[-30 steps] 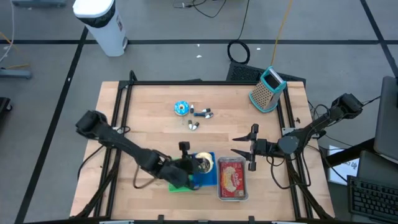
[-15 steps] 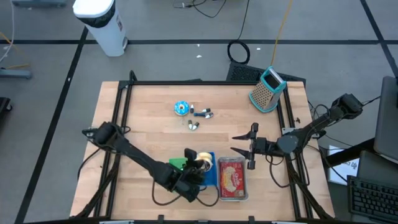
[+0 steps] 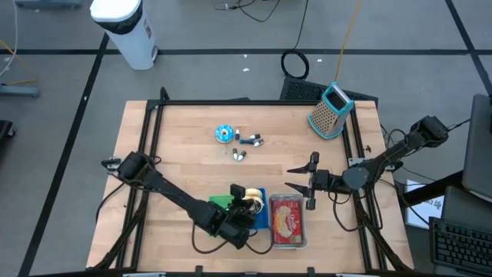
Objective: Pick & Place Food Item
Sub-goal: Put the black doughnut into the blue bin
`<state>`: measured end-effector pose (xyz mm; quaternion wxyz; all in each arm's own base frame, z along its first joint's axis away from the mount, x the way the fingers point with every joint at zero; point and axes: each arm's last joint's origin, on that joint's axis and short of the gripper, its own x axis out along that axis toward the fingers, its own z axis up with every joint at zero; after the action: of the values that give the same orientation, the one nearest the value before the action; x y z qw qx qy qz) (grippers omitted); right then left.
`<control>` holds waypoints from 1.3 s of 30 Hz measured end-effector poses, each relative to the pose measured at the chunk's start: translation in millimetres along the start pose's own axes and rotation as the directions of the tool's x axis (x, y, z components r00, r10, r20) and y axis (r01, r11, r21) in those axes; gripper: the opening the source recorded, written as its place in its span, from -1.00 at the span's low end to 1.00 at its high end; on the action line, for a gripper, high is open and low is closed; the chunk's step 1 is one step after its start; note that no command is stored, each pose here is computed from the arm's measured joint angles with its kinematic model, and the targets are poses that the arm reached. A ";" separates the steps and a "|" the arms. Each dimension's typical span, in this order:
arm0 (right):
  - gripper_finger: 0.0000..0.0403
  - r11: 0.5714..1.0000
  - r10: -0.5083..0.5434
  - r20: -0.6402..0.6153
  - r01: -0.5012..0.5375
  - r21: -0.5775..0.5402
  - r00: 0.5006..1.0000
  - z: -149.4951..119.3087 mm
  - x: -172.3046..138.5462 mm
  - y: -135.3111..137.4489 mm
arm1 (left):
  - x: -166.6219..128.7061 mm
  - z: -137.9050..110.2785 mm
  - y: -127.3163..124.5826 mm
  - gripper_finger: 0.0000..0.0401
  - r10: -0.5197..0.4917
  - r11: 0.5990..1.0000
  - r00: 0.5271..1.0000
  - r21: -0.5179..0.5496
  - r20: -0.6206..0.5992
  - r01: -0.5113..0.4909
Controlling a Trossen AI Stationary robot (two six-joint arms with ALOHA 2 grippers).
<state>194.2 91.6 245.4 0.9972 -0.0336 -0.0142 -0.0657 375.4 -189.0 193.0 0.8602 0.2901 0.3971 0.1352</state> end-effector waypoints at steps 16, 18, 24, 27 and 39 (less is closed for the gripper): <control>-0.10 1.000 0.000 -0.001 0.000 0.000 1.000 0.0 0.1 0.0 | 13.8 -5.1 -2.3 -0.89 -0.041 0.998 0.999 -0.053 -0.024 0.039; -0.10 1.000 0.000 0.000 0.000 0.000 1.000 0.0 0.1 0.0 | 16.0 -9.7 -2.8 -0.87 -0.039 0.998 0.998 -0.055 -0.044 0.037; -0.10 1.000 0.000 0.000 0.000 0.000 1.000 0.1 0.1 0.0 | 17.0 -10.0 -2.8 -0.95 -0.052 0.995 0.998 -0.083 -0.044 0.048; -0.10 1.000 0.000 0.000 0.000 0.000 1.000 0.1 0.1 0.0 | 18.6 -9.9 -1.6 -0.95 -0.066 0.992 0.997 -0.112 -0.046 0.061; -0.10 1.000 0.000 0.000 0.000 0.000 1.000 0.1 0.1 0.0 | 30.0 -10.8 9.1 -0.56 -0.099 0.971 0.993 -0.227 -0.070 0.080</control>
<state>194.3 91.6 245.4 0.9972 -0.0336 -0.0142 -0.0659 386.6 -163.7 174.8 0.8758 0.1675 0.4265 0.1517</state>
